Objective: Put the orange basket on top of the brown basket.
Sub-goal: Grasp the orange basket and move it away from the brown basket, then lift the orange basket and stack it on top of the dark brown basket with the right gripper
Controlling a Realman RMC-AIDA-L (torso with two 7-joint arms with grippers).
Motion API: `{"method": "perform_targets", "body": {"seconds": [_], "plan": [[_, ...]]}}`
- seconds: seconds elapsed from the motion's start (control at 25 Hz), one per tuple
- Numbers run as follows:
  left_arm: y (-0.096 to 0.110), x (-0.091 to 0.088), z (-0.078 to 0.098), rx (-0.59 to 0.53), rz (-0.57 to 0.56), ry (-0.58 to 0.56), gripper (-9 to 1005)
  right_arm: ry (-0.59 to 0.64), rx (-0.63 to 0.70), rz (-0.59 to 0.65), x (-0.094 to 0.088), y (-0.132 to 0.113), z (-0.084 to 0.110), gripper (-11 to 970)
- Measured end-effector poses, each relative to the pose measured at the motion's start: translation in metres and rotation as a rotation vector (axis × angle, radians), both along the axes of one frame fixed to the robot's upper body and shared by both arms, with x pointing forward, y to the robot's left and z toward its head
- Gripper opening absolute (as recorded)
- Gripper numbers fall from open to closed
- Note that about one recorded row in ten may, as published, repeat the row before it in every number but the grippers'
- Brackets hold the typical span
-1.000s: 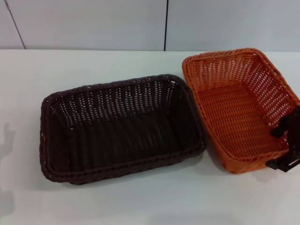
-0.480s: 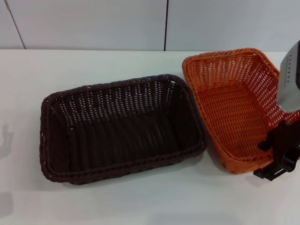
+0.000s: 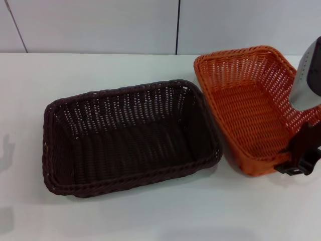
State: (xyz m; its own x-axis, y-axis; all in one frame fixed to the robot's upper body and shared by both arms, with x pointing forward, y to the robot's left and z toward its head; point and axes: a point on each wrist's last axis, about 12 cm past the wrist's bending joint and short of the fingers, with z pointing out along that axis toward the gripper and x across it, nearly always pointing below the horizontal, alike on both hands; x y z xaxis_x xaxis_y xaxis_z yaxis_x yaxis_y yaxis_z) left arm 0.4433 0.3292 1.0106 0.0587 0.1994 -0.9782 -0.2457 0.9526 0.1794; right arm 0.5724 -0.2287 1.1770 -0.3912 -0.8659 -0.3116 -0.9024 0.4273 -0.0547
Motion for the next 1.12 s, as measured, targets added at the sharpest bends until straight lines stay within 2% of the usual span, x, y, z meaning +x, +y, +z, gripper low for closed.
{"method": "perform_targets", "body": {"seconds": [0.24,0.28,0.4,0.48,0.76,1.12], "plan": [[0.001,-0.001,-0.001,0.007,-0.003,0.007,802,-0.046,0.01,-0.036,-0.001,0.001,0.011,296],[0.001,-0.001,-0.001,0.008,-0.004,0.008,802,-0.073,0.014,-0.048,-0.002,0.002,0.019,262],[0.001,-0.002,-0.002,0.008,-0.002,0.009,802,-0.097,0.016,-0.054,-0.004,0.003,0.026,210],[0.002,-0.004,-0.002,0.009,0.0,0.007,802,-0.132,0.018,-0.056,-0.007,0.005,0.038,202],[0.003,-0.006,-0.002,0.009,0.007,0.006,802,-0.221,0.021,-0.046,-0.014,0.01,0.061,176],[0.005,-0.006,-0.002,0.0,0.01,0.002,802,-0.379,0.01,0.072,-0.023,0.037,0.092,163]]}}
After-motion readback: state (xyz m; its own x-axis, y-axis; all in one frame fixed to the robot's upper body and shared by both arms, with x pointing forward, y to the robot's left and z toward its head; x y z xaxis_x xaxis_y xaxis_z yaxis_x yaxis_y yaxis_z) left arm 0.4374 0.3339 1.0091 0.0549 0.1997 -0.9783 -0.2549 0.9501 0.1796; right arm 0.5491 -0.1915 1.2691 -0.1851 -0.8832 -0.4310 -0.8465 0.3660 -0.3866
